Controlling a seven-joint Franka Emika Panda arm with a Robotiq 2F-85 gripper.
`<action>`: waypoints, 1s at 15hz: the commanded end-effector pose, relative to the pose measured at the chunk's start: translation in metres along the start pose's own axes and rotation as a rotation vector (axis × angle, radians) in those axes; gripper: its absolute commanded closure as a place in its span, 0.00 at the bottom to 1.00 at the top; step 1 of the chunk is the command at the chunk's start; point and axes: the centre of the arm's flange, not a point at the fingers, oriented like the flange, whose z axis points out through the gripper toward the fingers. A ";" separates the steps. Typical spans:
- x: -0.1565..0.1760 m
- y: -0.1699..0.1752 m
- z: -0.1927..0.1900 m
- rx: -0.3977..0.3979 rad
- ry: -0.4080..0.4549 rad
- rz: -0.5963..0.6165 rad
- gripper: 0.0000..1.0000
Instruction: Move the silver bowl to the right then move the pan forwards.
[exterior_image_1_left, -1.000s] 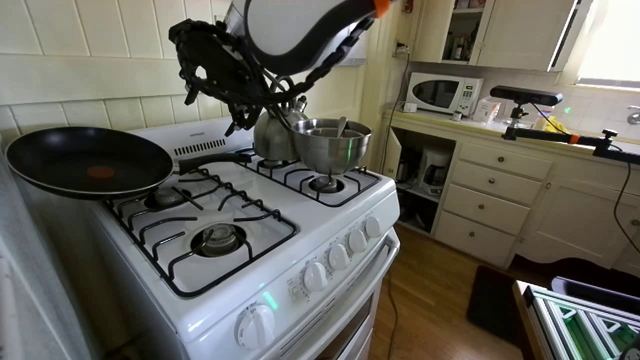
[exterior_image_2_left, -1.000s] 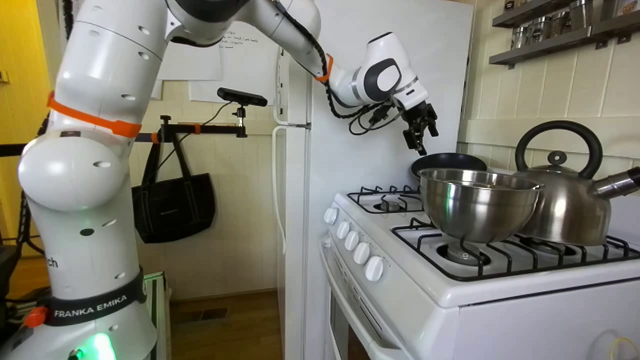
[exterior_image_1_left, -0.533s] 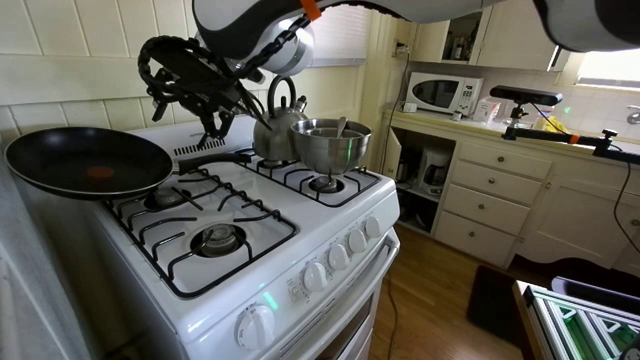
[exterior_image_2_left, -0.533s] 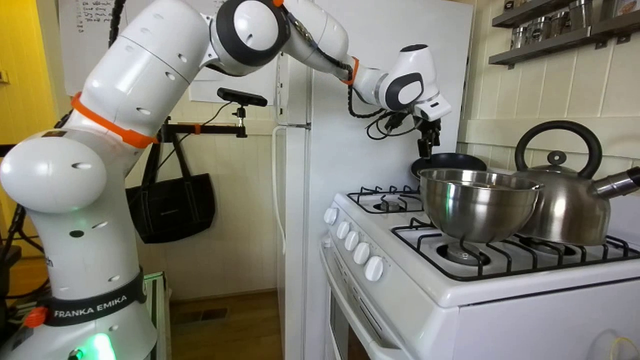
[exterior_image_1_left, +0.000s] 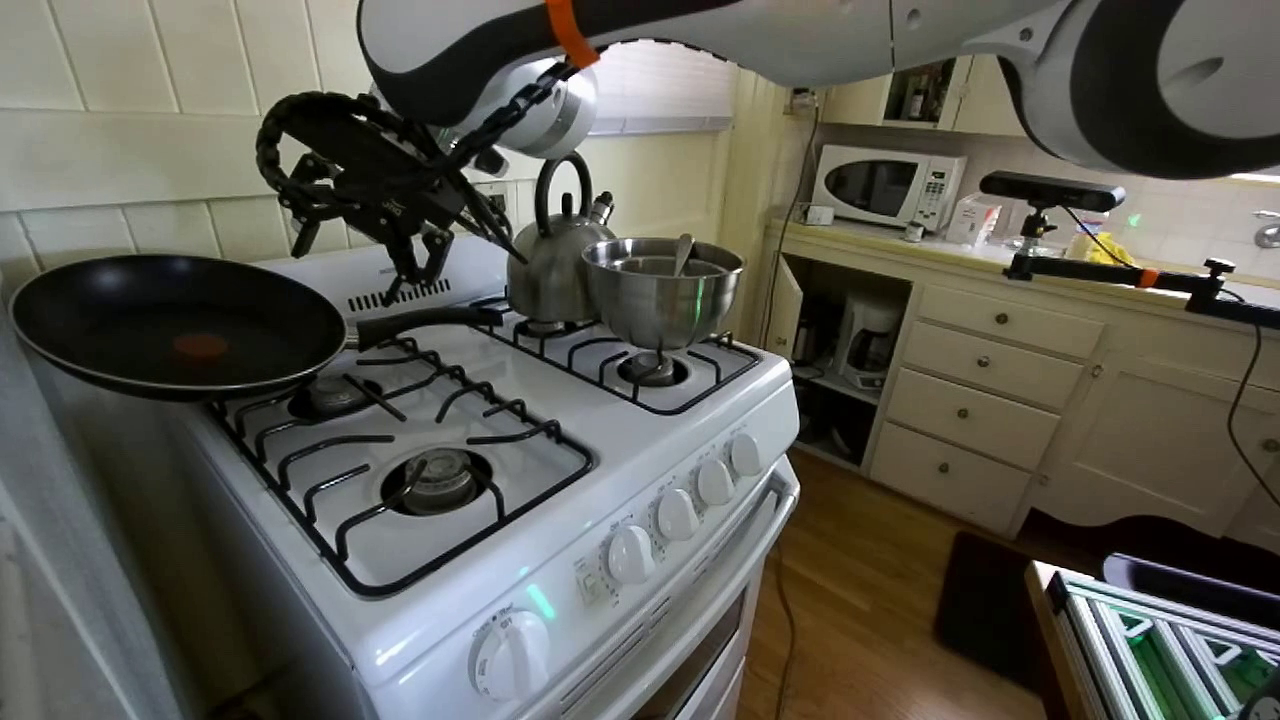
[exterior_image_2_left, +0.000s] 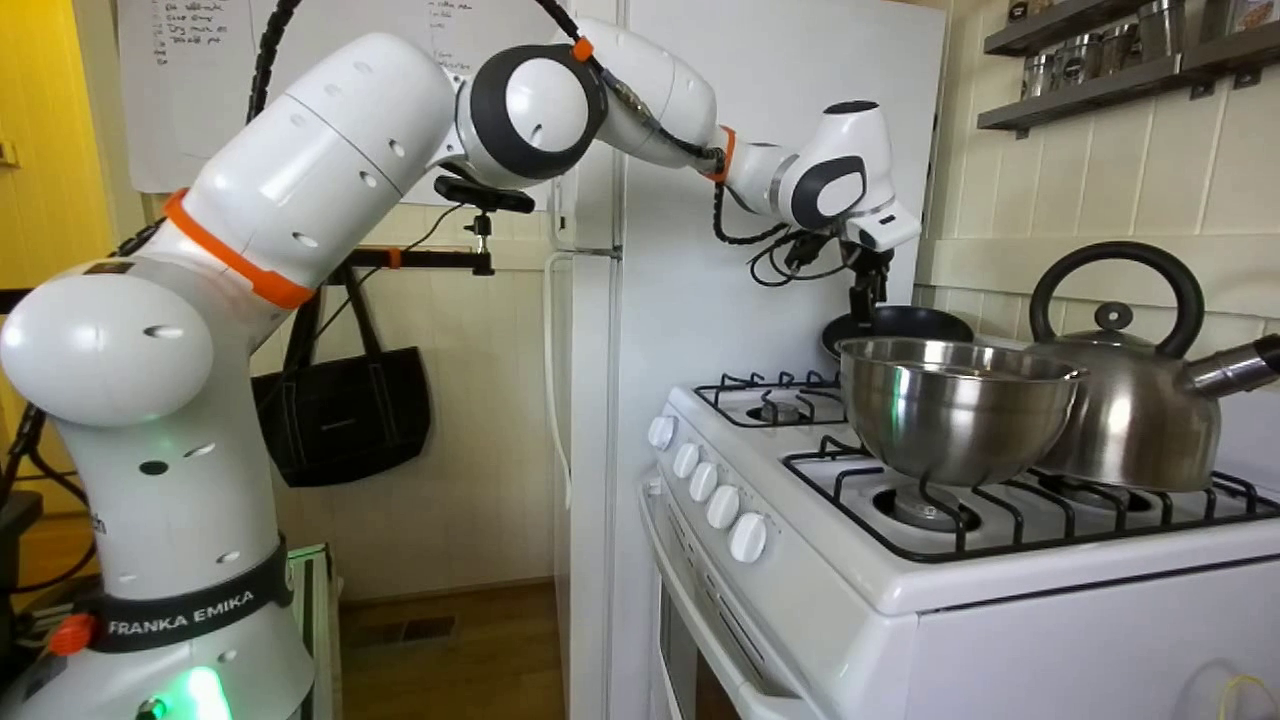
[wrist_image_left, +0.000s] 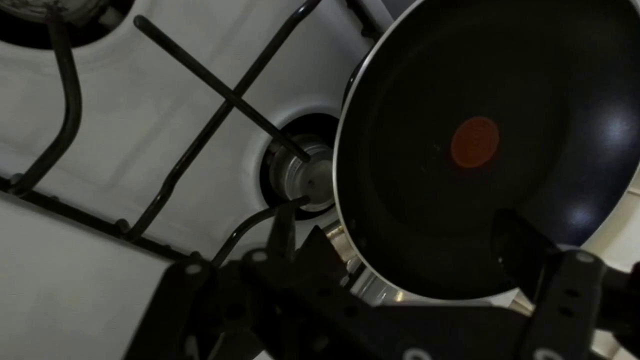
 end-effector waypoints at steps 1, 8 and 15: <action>0.002 0.003 0.029 0.019 0.025 -0.003 0.00; -0.008 -0.022 0.079 0.119 0.136 0.021 0.00; -0.009 -0.009 0.077 0.153 0.142 0.019 0.00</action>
